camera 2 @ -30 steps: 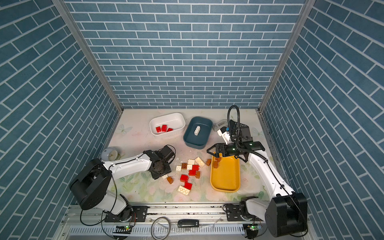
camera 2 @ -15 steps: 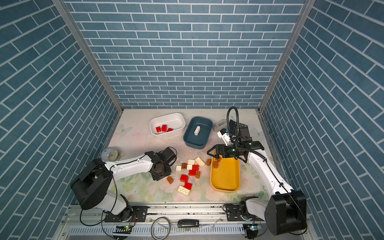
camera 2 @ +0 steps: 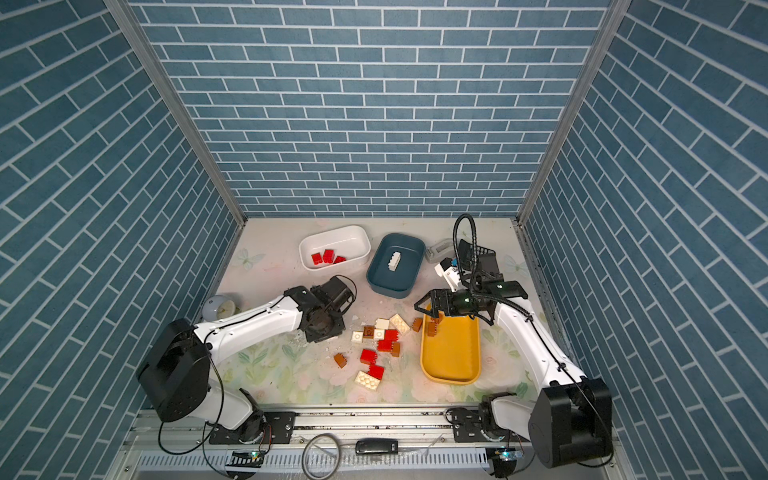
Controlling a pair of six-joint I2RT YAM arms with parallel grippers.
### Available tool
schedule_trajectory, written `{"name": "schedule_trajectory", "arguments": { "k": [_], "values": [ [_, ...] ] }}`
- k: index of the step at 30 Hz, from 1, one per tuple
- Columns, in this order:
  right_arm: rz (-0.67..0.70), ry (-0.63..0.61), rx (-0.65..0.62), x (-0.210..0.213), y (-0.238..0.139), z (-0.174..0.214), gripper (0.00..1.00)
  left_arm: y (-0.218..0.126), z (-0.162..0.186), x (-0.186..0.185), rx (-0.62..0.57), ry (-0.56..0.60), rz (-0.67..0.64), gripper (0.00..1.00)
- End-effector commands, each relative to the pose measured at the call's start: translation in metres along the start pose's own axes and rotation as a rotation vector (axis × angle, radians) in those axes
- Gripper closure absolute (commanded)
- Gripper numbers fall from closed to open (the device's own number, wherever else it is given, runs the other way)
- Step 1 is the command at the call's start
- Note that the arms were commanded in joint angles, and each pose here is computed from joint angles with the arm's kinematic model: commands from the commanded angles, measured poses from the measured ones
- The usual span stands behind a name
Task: Sort the legos into containers by color
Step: 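Carry the cream brick with the left gripper into the teal tub and release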
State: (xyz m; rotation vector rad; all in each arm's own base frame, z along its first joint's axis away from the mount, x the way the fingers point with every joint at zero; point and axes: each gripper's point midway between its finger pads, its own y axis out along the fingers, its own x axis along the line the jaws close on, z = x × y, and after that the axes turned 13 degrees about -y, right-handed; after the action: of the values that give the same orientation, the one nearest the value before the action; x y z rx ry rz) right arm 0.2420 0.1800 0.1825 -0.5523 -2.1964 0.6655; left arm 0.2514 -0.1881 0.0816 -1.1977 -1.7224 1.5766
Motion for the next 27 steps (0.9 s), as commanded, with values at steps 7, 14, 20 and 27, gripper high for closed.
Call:
{"name": "schedule_trajectory", "arguments": {
  "k": [7, 14, 20, 27],
  "values": [
    [0.042, -0.073, -0.032, -0.005, -0.006, -0.023, 0.01, -0.020, -0.054, -0.105, -0.077, 0.378, 0.221, 0.71],
    [0.066, -0.082, -0.054, -0.007, -0.009, -0.032, 0.01, -0.017, -0.072, -0.179, -0.109, 0.538, 0.354, 0.72],
    [0.083, -0.082, -0.064, -0.007, -0.012, -0.035, 0.01, 0.002, -0.091, -0.211, -0.172, 0.583, 0.362, 0.72],
    [0.094, -0.080, -0.066, -0.007, -0.014, -0.033, 0.01, 0.026, -0.109, -0.241, -0.232, 0.590, 0.389, 0.68]
  ]
}}
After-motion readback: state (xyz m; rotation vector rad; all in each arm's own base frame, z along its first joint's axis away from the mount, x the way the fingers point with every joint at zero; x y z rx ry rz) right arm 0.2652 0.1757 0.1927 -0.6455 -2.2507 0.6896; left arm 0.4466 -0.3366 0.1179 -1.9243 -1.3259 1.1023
